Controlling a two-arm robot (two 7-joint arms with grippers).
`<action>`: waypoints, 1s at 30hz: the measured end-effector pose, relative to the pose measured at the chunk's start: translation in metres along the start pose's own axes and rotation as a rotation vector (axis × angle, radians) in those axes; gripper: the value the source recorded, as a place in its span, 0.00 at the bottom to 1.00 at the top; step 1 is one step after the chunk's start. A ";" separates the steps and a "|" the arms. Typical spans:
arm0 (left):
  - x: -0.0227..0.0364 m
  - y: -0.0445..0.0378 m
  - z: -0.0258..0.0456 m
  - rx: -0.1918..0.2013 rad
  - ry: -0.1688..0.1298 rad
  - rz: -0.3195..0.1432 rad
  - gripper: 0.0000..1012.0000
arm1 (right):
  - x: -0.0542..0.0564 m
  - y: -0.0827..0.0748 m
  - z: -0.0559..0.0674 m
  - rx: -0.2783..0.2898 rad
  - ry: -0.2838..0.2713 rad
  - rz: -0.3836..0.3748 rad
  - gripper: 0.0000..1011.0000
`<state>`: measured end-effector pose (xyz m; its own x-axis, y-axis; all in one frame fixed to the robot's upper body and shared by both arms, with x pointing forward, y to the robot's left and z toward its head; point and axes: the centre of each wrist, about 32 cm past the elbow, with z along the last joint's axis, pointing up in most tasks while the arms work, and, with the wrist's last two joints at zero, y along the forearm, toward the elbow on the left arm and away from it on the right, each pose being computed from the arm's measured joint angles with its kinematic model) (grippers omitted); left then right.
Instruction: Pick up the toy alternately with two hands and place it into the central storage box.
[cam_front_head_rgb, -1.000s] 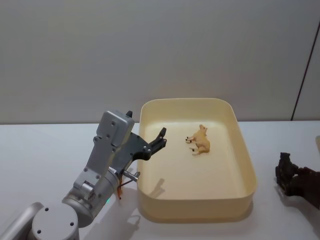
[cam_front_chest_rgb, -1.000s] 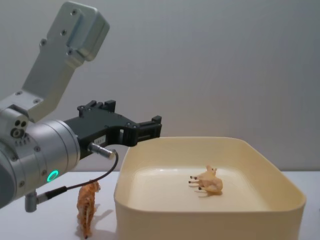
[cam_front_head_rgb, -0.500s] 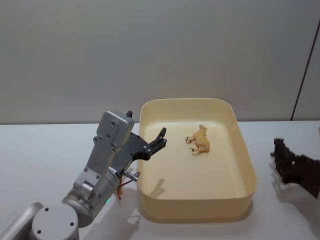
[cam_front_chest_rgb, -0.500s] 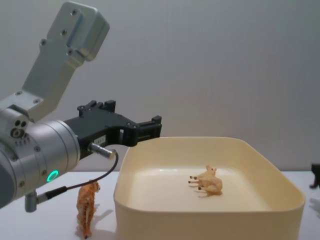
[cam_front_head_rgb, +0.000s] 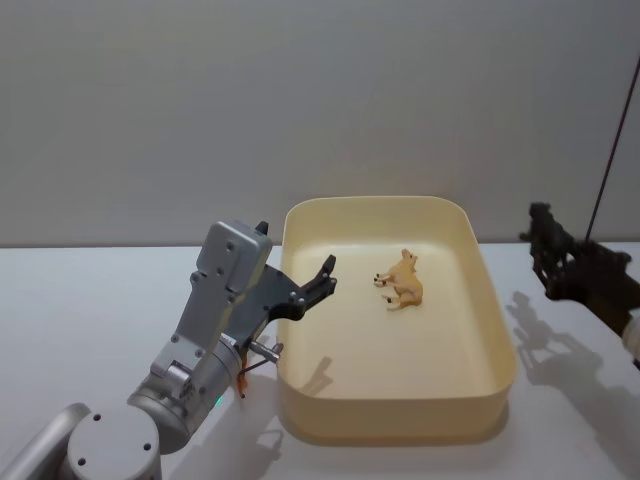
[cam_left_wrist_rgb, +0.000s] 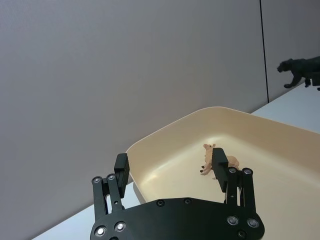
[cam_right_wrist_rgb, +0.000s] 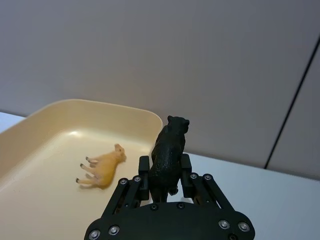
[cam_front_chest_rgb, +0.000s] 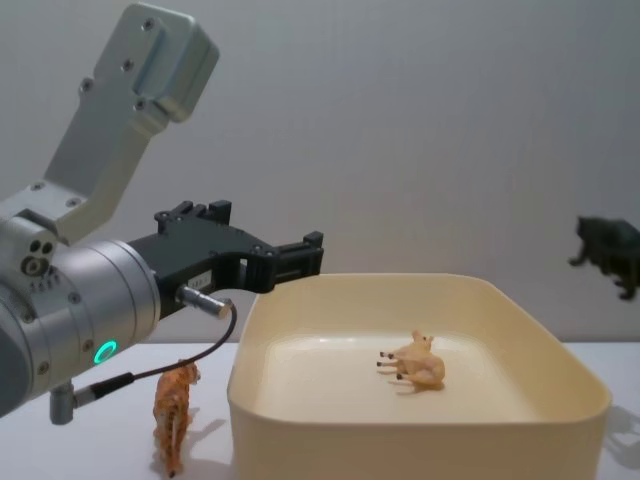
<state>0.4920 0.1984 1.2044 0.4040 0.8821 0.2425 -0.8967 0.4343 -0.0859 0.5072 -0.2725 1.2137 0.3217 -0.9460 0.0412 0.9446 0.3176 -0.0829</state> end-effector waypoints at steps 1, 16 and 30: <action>0.0000 0.0000 0.0000 0.000 0.000 0.000 0.99 | -0.001 0.002 0.004 0.011 0.000 0.014 0.33; 0.0000 0.0000 0.0000 0.000 0.000 0.000 0.99 | -0.012 0.034 0.026 -0.028 0.004 0.186 0.33; 0.0000 0.0000 0.0000 0.000 0.000 0.000 0.99 | -0.023 0.058 0.031 -0.111 0.001 0.279 0.68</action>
<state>0.4920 0.1984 1.2044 0.4040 0.8820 0.2426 -0.8966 0.4344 -0.0859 0.5563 -0.2305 1.2387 0.5676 -0.8233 0.0004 0.8069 0.5562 -0.1990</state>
